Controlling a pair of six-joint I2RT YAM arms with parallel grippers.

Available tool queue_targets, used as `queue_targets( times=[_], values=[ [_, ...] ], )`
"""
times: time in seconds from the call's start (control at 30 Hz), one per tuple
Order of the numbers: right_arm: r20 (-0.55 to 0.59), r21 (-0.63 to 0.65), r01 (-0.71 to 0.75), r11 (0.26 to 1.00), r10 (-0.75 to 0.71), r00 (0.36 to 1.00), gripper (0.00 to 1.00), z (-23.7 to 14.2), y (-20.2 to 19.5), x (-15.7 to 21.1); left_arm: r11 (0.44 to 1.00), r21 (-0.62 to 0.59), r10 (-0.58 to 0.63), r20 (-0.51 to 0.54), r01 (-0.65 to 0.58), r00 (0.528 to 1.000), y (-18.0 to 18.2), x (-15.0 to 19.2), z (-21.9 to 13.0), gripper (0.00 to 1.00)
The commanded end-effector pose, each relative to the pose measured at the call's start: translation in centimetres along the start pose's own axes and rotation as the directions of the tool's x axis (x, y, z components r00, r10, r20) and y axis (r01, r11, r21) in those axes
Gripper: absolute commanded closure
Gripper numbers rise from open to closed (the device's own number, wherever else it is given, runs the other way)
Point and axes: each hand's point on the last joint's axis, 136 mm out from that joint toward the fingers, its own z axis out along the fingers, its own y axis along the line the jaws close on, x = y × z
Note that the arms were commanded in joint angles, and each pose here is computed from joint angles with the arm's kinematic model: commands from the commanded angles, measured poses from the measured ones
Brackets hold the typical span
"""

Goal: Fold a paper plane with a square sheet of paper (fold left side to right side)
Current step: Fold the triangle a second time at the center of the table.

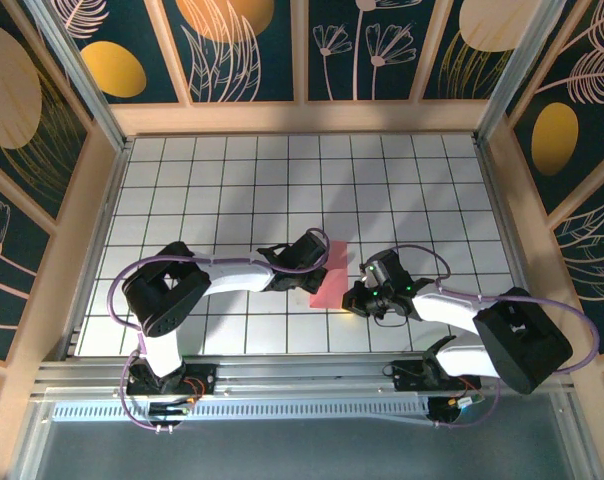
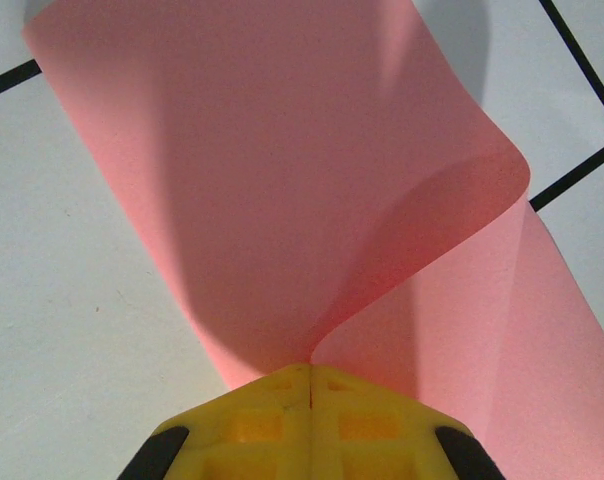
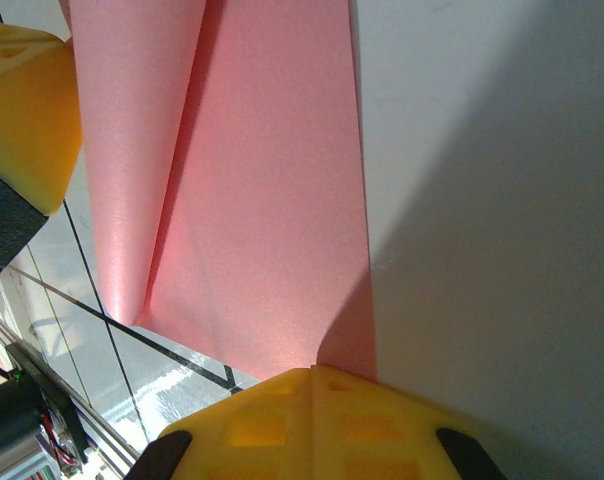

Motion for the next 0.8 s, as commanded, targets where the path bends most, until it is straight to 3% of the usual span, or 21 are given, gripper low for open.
queue_targets(
  times=[0.0,0.77],
  values=[
    [-0.013,0.098,-0.025,0.995,0.026,1.000,1.00,0.30,-2.22,0.59,1.000,-0.018,0.008,-0.005,-0.008,1.000,0.38,-0.42,0.20,1.00],
    [-0.016,0.105,-0.024,0.994,0.026,1.000,1.00,0.31,-2.32,0.63,0.999,-0.052,0.016,-0.019,-0.017,1.000,1.04,-0.05,0.48,1.00]
  ],
)
